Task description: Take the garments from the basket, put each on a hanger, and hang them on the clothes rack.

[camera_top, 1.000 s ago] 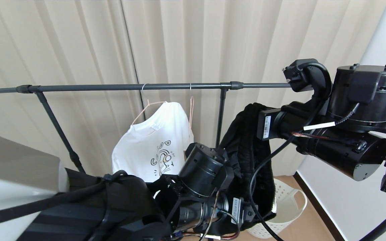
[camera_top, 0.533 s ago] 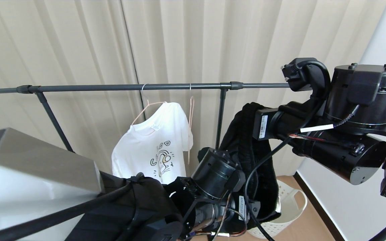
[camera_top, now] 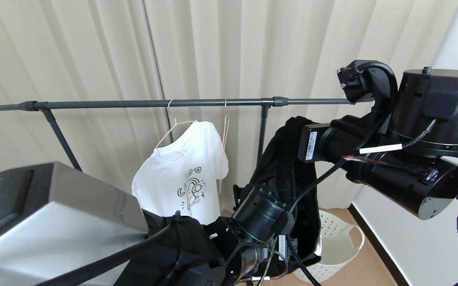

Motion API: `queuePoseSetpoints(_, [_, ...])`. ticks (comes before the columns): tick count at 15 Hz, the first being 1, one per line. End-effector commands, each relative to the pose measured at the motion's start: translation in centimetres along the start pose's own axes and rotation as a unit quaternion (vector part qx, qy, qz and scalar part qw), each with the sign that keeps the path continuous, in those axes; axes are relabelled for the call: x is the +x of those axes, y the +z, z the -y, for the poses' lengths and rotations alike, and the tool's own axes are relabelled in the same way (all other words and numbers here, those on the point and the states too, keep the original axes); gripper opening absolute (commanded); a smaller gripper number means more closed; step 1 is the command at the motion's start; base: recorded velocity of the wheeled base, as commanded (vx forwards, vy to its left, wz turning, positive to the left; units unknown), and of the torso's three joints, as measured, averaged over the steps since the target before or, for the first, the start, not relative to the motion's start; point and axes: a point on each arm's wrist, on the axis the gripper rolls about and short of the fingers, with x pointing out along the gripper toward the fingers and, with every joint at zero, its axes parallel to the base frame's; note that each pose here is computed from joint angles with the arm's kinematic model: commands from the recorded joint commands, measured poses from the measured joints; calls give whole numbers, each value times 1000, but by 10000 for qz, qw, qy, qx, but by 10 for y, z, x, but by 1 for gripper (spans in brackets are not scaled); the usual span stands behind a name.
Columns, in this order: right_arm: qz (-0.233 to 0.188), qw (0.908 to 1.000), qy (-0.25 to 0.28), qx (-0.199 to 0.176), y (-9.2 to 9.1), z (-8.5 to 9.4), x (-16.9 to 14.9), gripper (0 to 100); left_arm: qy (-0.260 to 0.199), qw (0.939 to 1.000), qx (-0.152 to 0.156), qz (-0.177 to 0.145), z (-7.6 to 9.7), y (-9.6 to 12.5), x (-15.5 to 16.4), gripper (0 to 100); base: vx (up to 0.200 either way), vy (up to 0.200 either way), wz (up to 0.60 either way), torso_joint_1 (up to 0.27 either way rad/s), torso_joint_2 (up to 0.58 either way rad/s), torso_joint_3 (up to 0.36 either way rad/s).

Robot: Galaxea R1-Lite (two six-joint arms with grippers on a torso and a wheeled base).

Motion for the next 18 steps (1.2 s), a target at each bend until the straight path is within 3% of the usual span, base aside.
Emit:
queuePoseSetpoints(1, [88, 9999, -92, 43, 6, 5, -1, 0, 236, 9996, 102, -142, -7, -13, 2, 100, 0, 0, 0, 0, 0, 0])
queuePoseSetpoints(5, [202, 9988, -429, 114, 14, 22, 9, 0, 628, 9976, 209, -197, -19, -26, -9, 100, 0, 0, 0, 0, 0, 0])
queuePoseSetpoints(9, [255, 9972, -691, 154, 18, 36, 16, 0, 607, 9980, 177, -80, -25, -24, -36, 100, 0, 0, 0, 0, 0, 0])
queuePoseSetpoints(10, [259, 9969, -728, 158, 19, 38, 17, 0, 622, 9979, 153, -31, -28, -23, -42, 0, 0, 0, 0, 0, 0, 0])
queuePoseSetpoints(16, [297, 9952, -915, 170, 22, 49, 19, 0, 787, 9962, 49, 377, -51, -3, -73, 0, 0, 0, 0, 0, 0, 0])
queuePoseSetpoints(18, [93, 9955, -936, 67, 21, 51, 13, 0, 1024, 9917, 35, 780, -69, 19, -90, 0, 0, 0, 0, 0, 0, 0])
